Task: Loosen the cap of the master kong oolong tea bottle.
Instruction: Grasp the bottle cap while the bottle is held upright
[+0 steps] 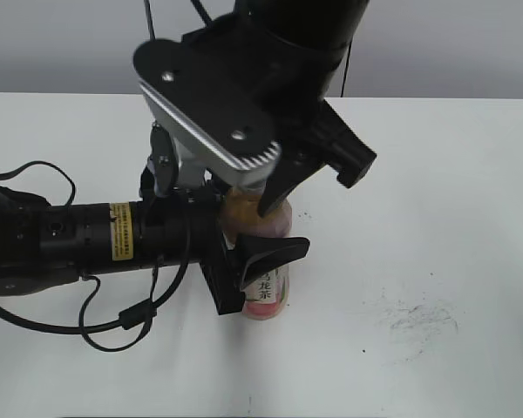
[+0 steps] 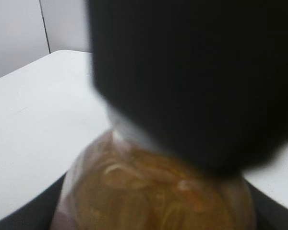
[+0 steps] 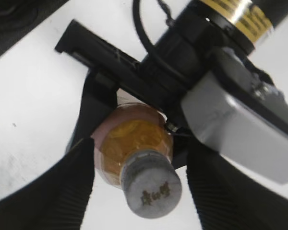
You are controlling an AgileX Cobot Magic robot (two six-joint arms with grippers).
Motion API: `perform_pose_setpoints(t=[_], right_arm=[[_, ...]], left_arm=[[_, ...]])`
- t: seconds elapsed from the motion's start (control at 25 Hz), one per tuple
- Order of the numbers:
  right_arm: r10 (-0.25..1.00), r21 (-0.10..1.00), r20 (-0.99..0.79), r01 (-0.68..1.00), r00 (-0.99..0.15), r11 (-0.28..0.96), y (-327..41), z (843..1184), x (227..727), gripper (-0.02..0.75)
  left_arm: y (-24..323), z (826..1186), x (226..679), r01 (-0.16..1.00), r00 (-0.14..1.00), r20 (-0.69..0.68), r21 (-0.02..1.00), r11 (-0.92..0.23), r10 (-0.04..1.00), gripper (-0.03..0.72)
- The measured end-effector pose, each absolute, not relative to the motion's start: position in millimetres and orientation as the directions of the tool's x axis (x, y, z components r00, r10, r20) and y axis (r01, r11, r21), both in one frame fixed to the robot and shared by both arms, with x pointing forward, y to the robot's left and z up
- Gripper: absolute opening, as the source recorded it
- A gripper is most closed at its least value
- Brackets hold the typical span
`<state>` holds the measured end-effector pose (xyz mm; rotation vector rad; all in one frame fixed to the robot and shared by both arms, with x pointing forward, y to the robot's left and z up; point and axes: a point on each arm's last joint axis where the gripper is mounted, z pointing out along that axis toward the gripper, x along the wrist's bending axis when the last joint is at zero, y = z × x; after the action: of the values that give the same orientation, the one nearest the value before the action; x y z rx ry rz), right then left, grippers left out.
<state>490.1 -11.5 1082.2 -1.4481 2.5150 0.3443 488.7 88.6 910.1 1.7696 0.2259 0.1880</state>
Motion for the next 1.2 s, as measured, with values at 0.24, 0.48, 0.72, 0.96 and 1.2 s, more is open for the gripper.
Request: perform_pose_setpoints(t=[0.24, 0.48, 0.72, 0.96, 1.2], right_arm=[[-0.290, 0.286, -0.162, -0.326, -0.943, 0.901, -10.1, 1082.4, 489.3, 0.543], [0.170, 0.321, -0.035, 0.150, -0.985, 0.935, -11.2, 1082.1, 491.5, 0.507], [0.520, 0.308, 0.062, 0.512, -0.852, 0.802, -12.7, 1081.8, 493.6, 0.426], [0.668, 0.286, 0.089, 0.661, -0.739, 0.693, -14.9, 1081.3, 495.3, 0.331], [0.678, 0.285, 0.089, 0.671, -0.730, 0.685, -15.1, 1081.3, 495.5, 0.281]], left_arm=[[88.7, 910.0, 488.9, 0.053, 0.966, 0.001, 0.978, -0.201, 0.257, 0.447], [88.6, 909.9, 488.5, 0.048, 0.968, 0.005, 0.978, -0.204, 0.252, 0.447], [88.6, 909.9, 488.2, 0.043, 0.969, 0.009, 0.978, -0.206, 0.247, 0.447], [88.7, 910.0, 488.7, 0.049, 0.967, 0.004, 0.978, -0.203, 0.254, 0.447], [88.7, 909.9, 488.7, 0.049, 0.967, 0.004, 0.978, -0.203, 0.254, 0.447]])
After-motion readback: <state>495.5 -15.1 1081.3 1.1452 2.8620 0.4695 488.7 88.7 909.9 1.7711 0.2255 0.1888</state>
